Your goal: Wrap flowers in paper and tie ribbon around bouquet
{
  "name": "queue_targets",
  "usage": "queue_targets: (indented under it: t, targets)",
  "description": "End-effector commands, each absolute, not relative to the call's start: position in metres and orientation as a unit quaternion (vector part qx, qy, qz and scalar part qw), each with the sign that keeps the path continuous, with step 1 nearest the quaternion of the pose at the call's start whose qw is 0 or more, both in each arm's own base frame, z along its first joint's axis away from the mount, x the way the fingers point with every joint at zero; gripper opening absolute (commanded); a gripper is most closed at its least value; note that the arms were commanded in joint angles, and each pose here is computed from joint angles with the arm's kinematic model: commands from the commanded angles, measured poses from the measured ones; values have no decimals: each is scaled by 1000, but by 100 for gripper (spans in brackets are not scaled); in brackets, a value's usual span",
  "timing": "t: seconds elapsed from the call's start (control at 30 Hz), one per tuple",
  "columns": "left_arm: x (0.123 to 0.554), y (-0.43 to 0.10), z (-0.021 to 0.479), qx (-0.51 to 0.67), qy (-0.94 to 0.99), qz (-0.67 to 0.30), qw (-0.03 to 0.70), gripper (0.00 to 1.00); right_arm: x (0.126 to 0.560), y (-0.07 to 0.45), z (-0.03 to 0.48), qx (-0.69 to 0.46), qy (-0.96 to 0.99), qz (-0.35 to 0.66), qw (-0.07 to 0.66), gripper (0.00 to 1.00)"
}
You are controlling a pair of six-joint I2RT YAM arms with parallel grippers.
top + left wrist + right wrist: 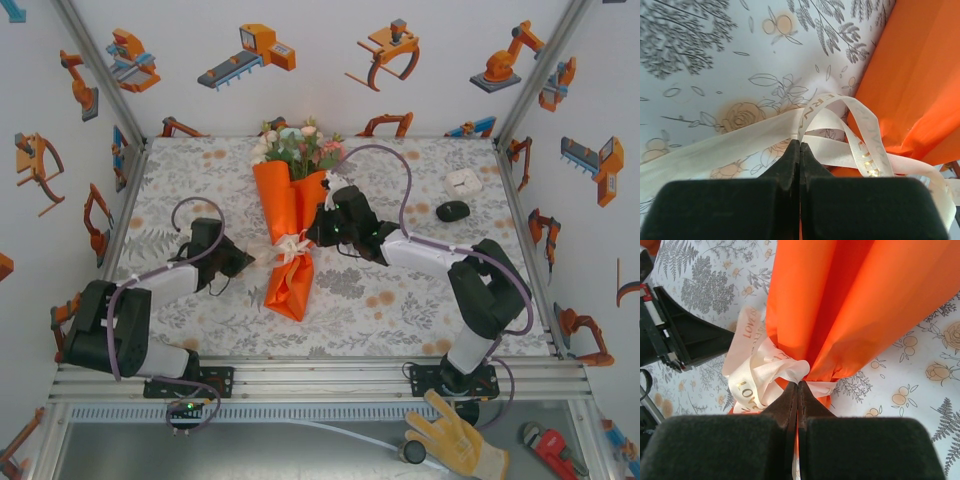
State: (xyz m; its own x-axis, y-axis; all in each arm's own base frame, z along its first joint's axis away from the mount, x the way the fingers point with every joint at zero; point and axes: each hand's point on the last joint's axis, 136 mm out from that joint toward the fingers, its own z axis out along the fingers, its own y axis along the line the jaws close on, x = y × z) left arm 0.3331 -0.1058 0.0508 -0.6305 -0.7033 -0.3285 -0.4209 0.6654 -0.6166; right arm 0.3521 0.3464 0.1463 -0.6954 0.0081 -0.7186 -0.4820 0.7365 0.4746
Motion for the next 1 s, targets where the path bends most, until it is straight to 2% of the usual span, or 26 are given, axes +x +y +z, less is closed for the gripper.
queue_targets:
  t: [0.0, 0.23, 0.97]
  targets:
    - [330, -79, 64, -332, 868, -200, 310, 0, 357, 330, 153, -95, 860, 317, 388, 0]
    - [310, -35, 57, -377, 864, -128, 309, 0, 360, 284, 122, -3, 880, 280, 382, 0]
    - [311, 32, 28, -446, 841, -95, 290, 0, 354, 188, 98, 82, 896, 194, 390, 0]
